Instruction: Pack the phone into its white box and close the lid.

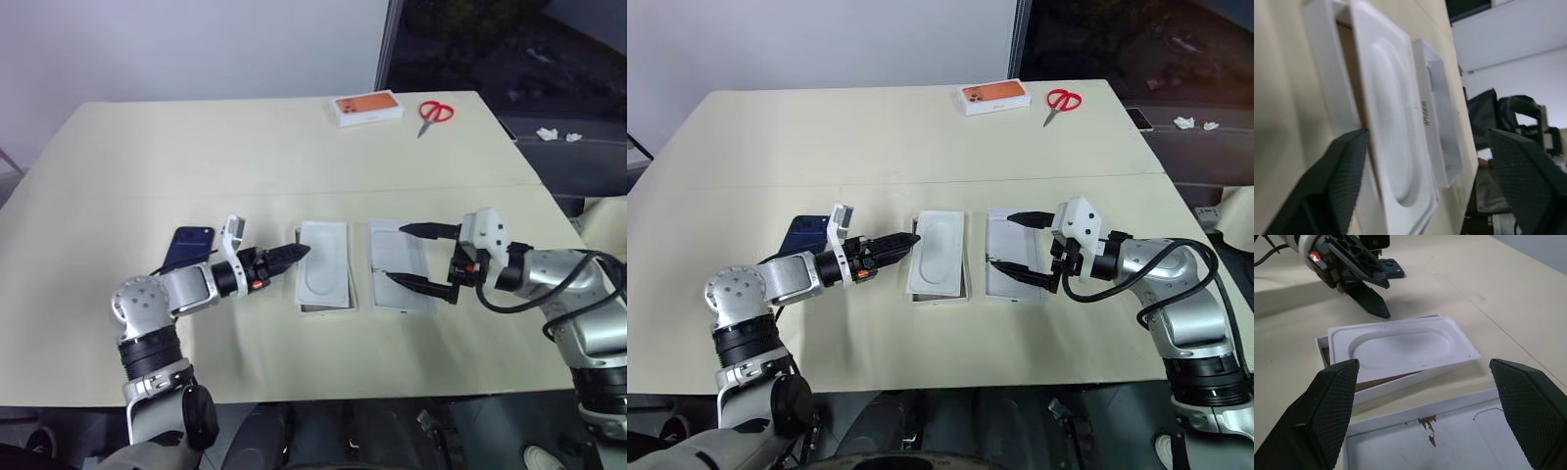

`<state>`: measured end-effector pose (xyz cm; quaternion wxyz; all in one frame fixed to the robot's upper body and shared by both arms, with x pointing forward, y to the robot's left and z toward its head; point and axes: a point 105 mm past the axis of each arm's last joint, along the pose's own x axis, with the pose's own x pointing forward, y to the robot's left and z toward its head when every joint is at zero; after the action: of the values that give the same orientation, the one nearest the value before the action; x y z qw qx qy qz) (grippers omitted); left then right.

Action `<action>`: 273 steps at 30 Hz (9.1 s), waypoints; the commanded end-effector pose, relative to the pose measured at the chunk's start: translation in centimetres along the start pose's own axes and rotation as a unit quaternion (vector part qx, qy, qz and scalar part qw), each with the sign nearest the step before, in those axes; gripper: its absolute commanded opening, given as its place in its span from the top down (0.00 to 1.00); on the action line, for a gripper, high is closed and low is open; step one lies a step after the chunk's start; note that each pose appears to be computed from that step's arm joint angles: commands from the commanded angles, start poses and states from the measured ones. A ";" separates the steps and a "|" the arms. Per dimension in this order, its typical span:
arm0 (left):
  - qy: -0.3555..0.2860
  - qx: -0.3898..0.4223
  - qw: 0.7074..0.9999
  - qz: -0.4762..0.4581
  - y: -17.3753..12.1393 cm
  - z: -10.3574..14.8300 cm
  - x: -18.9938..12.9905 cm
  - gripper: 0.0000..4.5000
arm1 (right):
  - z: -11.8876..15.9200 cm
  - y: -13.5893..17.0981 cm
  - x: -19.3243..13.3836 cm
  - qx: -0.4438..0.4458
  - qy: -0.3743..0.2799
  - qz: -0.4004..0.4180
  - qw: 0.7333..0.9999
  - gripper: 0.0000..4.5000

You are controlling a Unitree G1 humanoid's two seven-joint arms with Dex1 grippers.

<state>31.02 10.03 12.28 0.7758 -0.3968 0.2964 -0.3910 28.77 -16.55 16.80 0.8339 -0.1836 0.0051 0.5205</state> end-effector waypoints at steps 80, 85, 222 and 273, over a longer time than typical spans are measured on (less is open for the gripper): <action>-0.103 0.469 0.877 0.022 -0.7 6.4 -8.6 0.14 | 2.7 -0.1 11.6 -0.107 -0.009 -0.036 0.994 0.99; -0.101 0.471 0.876 0.027 -0.3 6.6 -9.1 0.14 | 4.2 -2.9 9.0 -0.090 -0.021 -0.071 0.993 0.99; 0.040 0.082 0.991 0.099 4.6 2.9 -10.6 0.00 | -1.4 8.0 23.7 -0.145 0.218 0.135 0.956 0.99; 0.047 0.061 0.984 0.160 6.4 1.1 -8.9 0.00 | -0.6 10.3 24.1 -0.099 0.205 0.155 0.961 0.99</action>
<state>30.14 21.69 9.91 0.8563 -0.2642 0.3424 -0.2823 32.36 6.97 8.86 0.7164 -0.3747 0.1540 0.5681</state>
